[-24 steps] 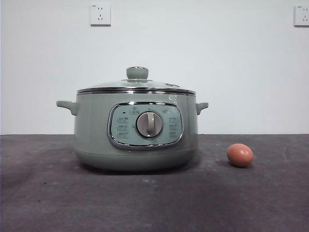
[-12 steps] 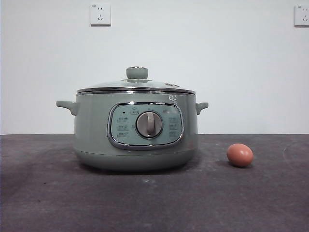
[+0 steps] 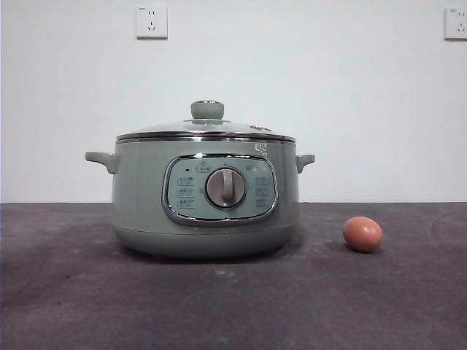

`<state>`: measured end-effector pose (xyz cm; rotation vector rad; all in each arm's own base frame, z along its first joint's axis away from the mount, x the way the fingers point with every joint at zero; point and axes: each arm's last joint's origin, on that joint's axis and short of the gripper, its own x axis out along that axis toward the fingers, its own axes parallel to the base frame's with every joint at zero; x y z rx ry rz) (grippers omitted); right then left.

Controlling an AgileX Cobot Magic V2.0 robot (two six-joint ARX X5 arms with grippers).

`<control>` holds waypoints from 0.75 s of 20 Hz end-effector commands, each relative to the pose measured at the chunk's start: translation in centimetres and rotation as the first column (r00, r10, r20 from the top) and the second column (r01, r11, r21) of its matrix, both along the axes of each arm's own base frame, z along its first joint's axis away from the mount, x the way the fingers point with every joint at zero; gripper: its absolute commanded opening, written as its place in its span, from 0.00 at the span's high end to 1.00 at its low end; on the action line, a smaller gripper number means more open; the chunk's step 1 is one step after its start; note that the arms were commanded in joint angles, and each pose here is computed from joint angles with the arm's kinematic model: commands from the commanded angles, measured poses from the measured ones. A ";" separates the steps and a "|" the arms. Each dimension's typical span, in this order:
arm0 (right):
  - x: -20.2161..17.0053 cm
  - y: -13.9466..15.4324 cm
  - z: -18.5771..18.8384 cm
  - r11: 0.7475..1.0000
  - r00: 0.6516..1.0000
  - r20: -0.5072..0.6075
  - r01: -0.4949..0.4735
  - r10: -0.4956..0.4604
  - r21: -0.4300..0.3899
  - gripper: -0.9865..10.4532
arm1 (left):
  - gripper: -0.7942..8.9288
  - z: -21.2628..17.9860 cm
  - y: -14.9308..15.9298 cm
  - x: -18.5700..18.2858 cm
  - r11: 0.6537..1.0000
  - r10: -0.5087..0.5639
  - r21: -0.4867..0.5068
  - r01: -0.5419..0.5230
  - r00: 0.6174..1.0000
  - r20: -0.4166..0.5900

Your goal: Pick up the egg,open the lid,put the egg in the pot,close the lid

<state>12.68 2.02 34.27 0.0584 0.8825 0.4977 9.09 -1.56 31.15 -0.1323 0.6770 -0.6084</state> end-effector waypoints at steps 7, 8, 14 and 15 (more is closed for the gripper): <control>2.6 0.2 -0.2 1.000 0.999 0.028 0.015 -0.015 0.015 0.37 | 0.24 0.1 0.0 0.0 1.000 0.002 -0.003 -0.002 1.000 0.006; 3.6 0.4 -0.5 1.000 1.000 0.022 0.009 -0.009 0.014 0.37 | 0.24 0.1 0.0 0.0 1.000 0.002 -0.002 -0.002 1.000 0.007; 10.5 1.9 -4.3 0.999 0.998 -0.067 -0.005 0.003 -0.034 0.37 | 0.24 0.2 0.0 0.0 1.000 0.002 -0.003 -0.002 1.000 0.012; 11.6 2.3 -5.1 0.998 0.997 -0.075 -0.007 0.002 -0.055 0.37 | 0.24 0.2 0.0 0.1 1.000 0.002 -0.002 -0.002 1.000 0.017</control>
